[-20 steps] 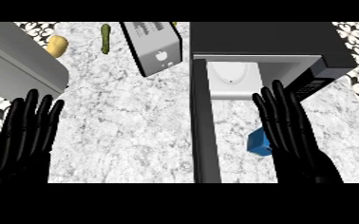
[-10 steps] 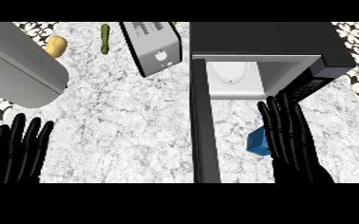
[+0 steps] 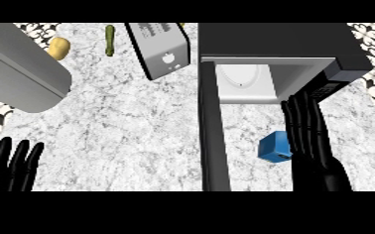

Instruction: Pick up the milk, place it into the microwave and close the microwave

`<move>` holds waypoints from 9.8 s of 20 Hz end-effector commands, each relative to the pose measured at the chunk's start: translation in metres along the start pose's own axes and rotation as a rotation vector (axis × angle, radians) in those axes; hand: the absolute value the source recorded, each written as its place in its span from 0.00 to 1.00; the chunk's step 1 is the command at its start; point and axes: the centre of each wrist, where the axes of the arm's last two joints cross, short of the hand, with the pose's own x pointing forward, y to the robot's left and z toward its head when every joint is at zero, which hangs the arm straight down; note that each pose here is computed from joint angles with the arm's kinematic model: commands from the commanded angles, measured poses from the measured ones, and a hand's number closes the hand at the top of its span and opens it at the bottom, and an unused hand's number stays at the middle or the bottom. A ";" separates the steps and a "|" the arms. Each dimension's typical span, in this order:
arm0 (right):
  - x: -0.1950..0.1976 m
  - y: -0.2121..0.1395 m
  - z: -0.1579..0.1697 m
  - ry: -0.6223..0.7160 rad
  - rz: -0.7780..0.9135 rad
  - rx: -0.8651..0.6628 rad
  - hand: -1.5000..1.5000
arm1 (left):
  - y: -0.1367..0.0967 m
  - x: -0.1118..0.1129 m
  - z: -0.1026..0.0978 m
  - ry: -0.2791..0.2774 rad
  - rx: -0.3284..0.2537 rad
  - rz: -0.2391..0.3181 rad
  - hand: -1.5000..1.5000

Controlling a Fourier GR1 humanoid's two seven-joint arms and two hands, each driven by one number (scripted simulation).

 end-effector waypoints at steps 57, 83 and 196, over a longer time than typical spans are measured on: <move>-0.234 -0.140 0.050 0.234 -0.015 0.051 0.00 | 0.008 0.012 0.035 0.022 -0.009 0.035 0.00; -0.207 -0.190 0.026 -0.090 0.005 0.000 1.00 | 0.019 0.001 0.048 0.028 -0.021 0.061 0.00; -0.204 -0.093 -0.141 -0.005 0.381 -0.137 0.00 | -0.017 -0.036 -0.022 0.055 -0.293 0.028 0.00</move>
